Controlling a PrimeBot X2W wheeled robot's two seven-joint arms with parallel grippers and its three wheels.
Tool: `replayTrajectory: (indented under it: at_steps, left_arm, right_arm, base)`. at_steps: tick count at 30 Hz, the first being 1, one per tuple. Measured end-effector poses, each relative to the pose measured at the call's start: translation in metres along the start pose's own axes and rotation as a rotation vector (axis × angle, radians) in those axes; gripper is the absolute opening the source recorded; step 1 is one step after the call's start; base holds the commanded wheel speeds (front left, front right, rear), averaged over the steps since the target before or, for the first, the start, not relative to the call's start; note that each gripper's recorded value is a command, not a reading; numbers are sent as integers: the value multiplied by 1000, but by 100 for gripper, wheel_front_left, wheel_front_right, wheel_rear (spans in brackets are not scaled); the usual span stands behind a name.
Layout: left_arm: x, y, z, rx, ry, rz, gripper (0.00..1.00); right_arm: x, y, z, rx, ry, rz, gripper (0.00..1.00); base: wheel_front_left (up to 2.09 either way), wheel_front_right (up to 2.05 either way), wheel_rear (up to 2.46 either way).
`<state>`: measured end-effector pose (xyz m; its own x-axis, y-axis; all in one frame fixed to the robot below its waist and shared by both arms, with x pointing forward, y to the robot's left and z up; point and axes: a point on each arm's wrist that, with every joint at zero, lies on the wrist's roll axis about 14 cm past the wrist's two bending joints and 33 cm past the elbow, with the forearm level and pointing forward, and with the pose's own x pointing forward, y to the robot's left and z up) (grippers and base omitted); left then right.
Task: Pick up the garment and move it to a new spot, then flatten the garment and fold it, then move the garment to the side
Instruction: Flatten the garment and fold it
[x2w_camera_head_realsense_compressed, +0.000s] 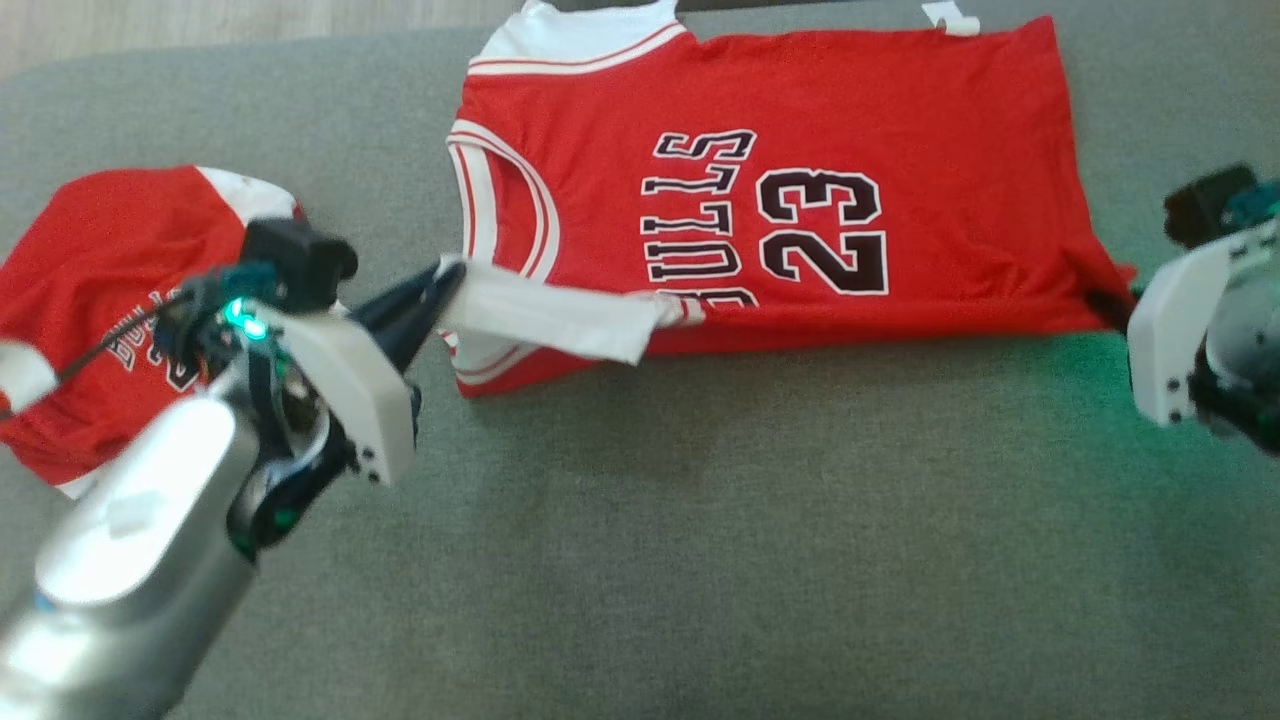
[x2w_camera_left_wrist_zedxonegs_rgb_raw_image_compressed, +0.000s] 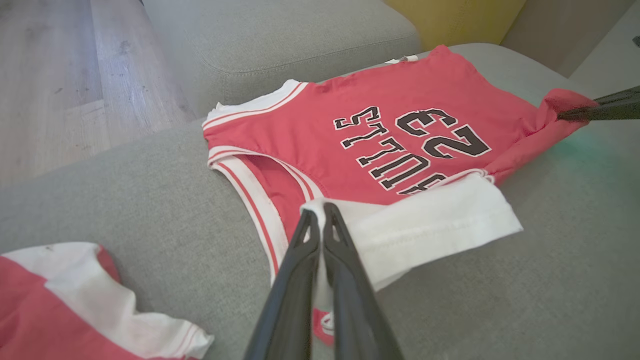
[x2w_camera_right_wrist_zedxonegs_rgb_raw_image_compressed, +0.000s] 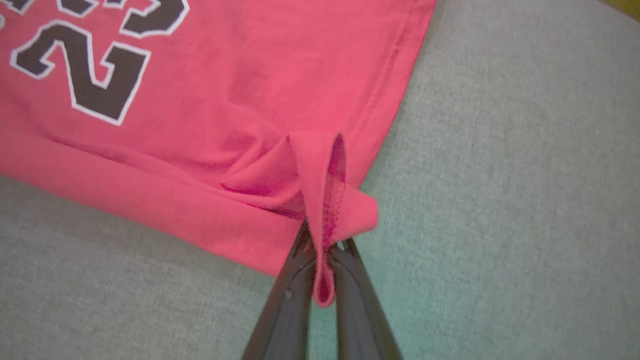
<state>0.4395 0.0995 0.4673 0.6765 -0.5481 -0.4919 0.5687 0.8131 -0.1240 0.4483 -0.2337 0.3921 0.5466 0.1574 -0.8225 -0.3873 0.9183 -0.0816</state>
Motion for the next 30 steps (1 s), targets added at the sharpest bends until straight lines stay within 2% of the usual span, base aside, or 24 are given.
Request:
replayTrajectory:
  at_steps: [8,12,15,16,17,18,19,22,30]
  left_arm:
    - [26,24,15,81,49,31,0]
    - [42,25,13,182,85,11,0]
    - [54,36,14,192,90,23,0]
    - [57,41,15,196,93,32,0]
    - [61,47,15,199,96,42,0]
    - [64,52,17,204,91,54,35]
    - [68,57,20,209,77,66,100]
    - [78,66,36,219,13,94,100]
    - [79,65,107,145,-349,166,100]
  right_arm:
    - [15,-8,25,25,-17,-14,0]
    - [25,-10,34,30,-11,-16,0]
    - [33,-15,40,27,-5,-31,0]
    - [35,-18,44,22,-16,-41,56]
    - [37,-21,49,19,-34,-52,100]
    - [40,-24,54,30,-49,-57,100]
    - [42,-26,58,39,-63,-63,100]
    - [46,-31,73,52,-121,-81,100]
    - [36,-34,112,35,-348,-119,100]
  base:
    - [0,0,0]
    - [0,0,0]
    - [0,0,0]
    - [0,0,0]
    - [0,0,0]
    - [0,0,0]
    - [0,0,0]
    - [0,0,0]
    - [0,0,0]
